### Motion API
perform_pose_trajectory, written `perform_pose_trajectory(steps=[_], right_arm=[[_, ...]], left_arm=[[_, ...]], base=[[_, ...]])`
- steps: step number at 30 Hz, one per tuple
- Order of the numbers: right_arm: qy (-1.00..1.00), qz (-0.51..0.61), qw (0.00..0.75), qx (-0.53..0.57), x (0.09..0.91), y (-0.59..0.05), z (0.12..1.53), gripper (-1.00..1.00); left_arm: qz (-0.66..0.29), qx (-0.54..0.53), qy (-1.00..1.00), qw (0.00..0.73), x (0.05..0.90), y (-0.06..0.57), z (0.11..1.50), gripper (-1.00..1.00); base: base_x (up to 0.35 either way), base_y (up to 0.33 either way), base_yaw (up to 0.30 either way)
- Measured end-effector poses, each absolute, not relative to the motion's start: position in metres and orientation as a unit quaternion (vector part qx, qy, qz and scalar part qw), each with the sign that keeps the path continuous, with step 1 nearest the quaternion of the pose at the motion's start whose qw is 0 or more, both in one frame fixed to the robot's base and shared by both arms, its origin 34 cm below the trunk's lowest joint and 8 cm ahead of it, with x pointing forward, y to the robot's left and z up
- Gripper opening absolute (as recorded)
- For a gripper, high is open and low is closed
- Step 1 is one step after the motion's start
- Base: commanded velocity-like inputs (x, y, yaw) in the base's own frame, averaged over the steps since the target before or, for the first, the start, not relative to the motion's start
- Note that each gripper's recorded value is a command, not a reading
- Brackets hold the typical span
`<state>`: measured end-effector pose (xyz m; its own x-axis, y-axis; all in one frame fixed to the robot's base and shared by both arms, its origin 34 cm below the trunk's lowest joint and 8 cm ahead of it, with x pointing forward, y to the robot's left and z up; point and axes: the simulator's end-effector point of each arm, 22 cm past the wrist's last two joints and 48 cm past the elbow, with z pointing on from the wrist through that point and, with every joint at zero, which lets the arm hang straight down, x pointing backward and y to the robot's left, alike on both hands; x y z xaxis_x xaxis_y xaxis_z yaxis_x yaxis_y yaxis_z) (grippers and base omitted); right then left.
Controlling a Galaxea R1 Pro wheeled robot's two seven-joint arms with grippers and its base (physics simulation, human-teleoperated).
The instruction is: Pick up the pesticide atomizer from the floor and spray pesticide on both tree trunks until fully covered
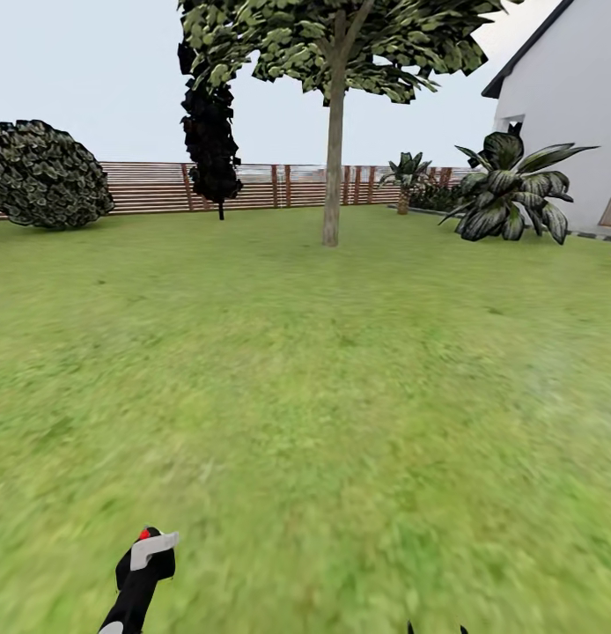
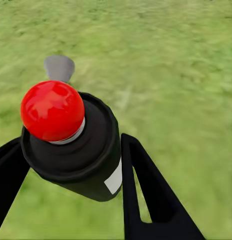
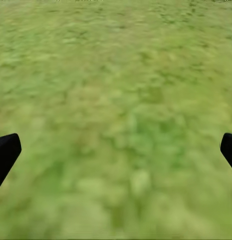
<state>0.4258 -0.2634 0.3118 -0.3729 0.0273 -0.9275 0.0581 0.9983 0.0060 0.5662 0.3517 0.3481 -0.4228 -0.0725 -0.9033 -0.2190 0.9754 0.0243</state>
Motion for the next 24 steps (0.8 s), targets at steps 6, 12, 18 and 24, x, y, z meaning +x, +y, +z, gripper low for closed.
perform_pose_trajectory(steps=[6, 12, 18, 24], right_arm=[[0.829, -0.014, 0.559, 0.026, 0.4257, -0.2634, 0.3117, 1.00], [0.828, -0.014, 0.559, 0.026, 0.4258, -0.2634, 0.3118, 1.00], [0.828, -0.014, 0.559, 0.026, 0.4258, -0.2634, 0.3118, 1.00], [0.828, -0.014, 0.559, 0.026, 0.4258, -0.2634, 0.3118, 1.00]], left_arm=[[0.069, -0.087, 0.841, 0.530, 0.5662, 0.3518, 0.3482, -1.00], [0.069, -0.087, 0.841, 0.530, 0.5663, 0.3517, 0.3482, -1.00], [0.069, -0.087, 0.841, 0.530, 0.5662, 0.3518, 0.3482, -1.00], [0.069, -0.087, 0.841, 0.530, 0.5662, 0.3518, 0.3482, -1.00]], base=[[0.338, 0.000, 0.000], [0.338, 0.000, 0.000], [0.338, 0.000, 0.000], [0.338, 0.000, 0.000]])
